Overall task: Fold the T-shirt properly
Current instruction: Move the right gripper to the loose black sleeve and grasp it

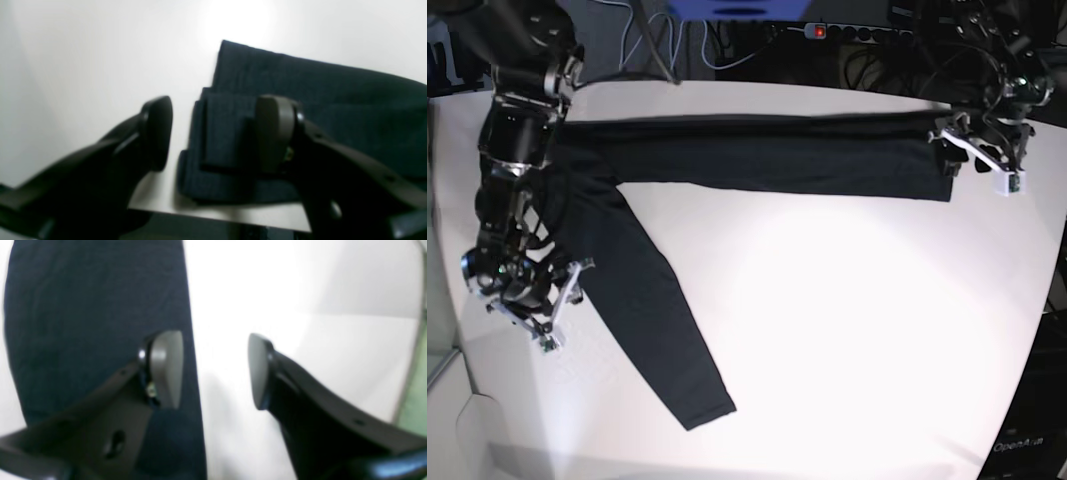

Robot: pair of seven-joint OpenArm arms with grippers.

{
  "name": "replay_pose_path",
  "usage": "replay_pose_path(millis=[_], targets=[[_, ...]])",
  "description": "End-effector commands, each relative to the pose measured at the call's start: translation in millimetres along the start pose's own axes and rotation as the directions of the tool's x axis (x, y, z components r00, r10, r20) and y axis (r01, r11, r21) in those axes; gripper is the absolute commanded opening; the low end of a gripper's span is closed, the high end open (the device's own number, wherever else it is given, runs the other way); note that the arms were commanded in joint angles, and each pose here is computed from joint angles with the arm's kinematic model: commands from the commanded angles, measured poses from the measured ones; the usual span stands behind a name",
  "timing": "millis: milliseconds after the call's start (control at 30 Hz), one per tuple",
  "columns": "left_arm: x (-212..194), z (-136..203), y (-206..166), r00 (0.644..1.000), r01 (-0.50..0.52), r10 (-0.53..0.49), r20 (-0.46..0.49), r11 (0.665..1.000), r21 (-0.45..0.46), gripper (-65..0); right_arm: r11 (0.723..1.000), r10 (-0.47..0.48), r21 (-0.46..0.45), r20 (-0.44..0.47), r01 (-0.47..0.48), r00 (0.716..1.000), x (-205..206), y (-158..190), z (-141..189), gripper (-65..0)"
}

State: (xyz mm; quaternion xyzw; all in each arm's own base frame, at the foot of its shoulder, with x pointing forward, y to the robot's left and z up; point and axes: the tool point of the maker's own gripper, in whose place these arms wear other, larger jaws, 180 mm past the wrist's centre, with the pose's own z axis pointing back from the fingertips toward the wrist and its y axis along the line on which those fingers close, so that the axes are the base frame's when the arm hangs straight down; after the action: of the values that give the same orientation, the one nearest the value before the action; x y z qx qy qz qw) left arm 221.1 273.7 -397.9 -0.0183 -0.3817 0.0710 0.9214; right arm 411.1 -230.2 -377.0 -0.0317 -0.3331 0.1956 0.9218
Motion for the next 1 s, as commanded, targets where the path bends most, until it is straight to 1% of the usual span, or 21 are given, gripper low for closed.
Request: replay_pose_path(millis=[0,233,433,600,733,967], targets=[[13,3,2,0.999,0.014,-0.014,0.041,1.000,0.001,-27.2,1.000,-0.007,-0.015,0.088,0.008,0.996,32,-12,4,-31.1],[13,3,2,0.999,0.013,-0.013,0.042,1.000,0.002,-27.2,0.992,-0.096,0.095,0.159,0.082,0.983,62,-4,-25,-30.6],[13,3,2,0.999,0.014,-0.014,0.041,1.000,0.003,-27.3,0.975,-0.171,0.175,0.199,0.137,0.965,70,9,-43,-30.9],[13,3,3,0.999,0.009,-0.009,0.041,1.000,0.008,-27.3,0.964,-0.213,0.210,0.232,0.165,0.949,66,17,-50,-30.7],[12,4,3,0.999,0.009,-0.009,0.038,1.000,0.009,-27.3,0.955,-0.239,0.232,0.233,0.185,0.942,58,24,-56,-30.7],[13,3,3,0.999,0.009,-0.009,0.041,1.000,0.008,-27.3,0.952,-0.246,0.237,0.213,0.194,0.946,43,30,-59,-31.3]])
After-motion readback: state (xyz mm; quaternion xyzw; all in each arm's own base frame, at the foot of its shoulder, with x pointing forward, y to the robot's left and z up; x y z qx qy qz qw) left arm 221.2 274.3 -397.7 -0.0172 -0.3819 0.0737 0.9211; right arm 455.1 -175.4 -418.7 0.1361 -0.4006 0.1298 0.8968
